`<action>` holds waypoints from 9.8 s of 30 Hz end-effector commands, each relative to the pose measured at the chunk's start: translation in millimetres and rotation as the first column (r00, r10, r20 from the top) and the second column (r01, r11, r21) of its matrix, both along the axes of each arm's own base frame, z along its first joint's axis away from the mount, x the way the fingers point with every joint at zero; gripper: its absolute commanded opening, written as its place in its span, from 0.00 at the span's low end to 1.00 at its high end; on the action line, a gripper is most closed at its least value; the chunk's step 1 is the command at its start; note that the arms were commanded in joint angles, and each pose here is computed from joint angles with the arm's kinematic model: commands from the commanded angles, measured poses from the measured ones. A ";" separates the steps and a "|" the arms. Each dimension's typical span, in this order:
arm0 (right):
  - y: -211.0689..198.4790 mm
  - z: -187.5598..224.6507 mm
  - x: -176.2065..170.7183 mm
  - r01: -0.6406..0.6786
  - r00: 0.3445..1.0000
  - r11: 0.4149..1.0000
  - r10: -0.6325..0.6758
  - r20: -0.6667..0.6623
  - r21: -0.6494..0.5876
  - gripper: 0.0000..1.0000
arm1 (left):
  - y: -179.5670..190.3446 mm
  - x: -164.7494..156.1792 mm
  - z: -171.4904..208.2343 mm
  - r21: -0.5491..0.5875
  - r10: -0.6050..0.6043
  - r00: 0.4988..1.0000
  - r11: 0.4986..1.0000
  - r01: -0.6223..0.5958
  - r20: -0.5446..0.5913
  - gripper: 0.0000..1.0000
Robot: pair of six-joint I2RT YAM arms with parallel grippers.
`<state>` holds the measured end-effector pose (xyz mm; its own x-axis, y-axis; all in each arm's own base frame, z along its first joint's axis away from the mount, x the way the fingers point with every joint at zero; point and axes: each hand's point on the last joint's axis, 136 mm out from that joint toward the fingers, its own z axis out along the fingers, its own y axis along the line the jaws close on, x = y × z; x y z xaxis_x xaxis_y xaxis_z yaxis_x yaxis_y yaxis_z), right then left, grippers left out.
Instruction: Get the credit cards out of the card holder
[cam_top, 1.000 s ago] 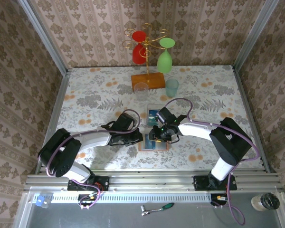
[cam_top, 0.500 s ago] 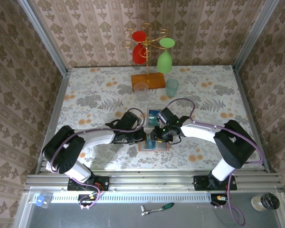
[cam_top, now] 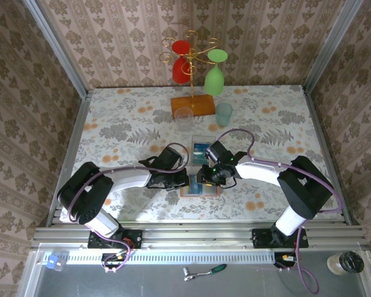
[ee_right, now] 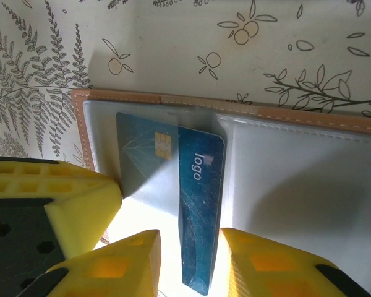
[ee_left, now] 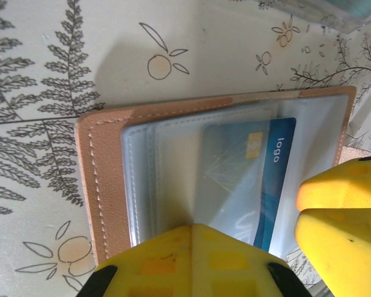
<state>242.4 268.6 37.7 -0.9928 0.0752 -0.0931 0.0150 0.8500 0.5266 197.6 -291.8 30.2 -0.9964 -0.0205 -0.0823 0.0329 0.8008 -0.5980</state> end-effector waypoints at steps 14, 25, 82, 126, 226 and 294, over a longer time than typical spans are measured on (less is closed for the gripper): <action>3.1 -13.3 -2.2 0.021 0.999 0.998 -0.019 -0.043 0.053 0.31 | 2.3 -1.8 -3.4 0.034 -0.017 1.000 0.999 0.017 0.003 0.02; 10.2 -3.8 1.1 0.032 0.999 0.993 -0.028 -0.034 0.112 0.26 | 2.7 -2.7 -6.3 0.029 -0.010 1.000 1.000 0.010 -0.004 0.02; -37.0 32.3 4.2 -0.014 0.997 0.999 0.016 0.069 -0.037 0.07 | 10.9 -7.5 -5.0 0.042 -0.002 1.000 0.999 0.002 -0.003 0.02; -36.6 103.9 123.2 -0.757 0.225 0.197 0.974 0.035 -0.622 0.00 | 44.2 16.8 28.2 -0.013 0.110 0.988 0.994 -0.109 0.111 0.14; 12.8 25.0 7.0 -0.056 0.996 0.997 0.053 0.065 0.051 0.32 | 25.3 4.4 -2.1 0.007 0.086 0.994 0.996 -0.086 0.071 0.00; 14.5 -4.2 -3.9 -0.026 1.000 1.000 0.025 -0.011 -0.005 0.33 | 32.7 14.4 14.4 0.028 0.084 0.989 0.996 -0.088 0.124 0.03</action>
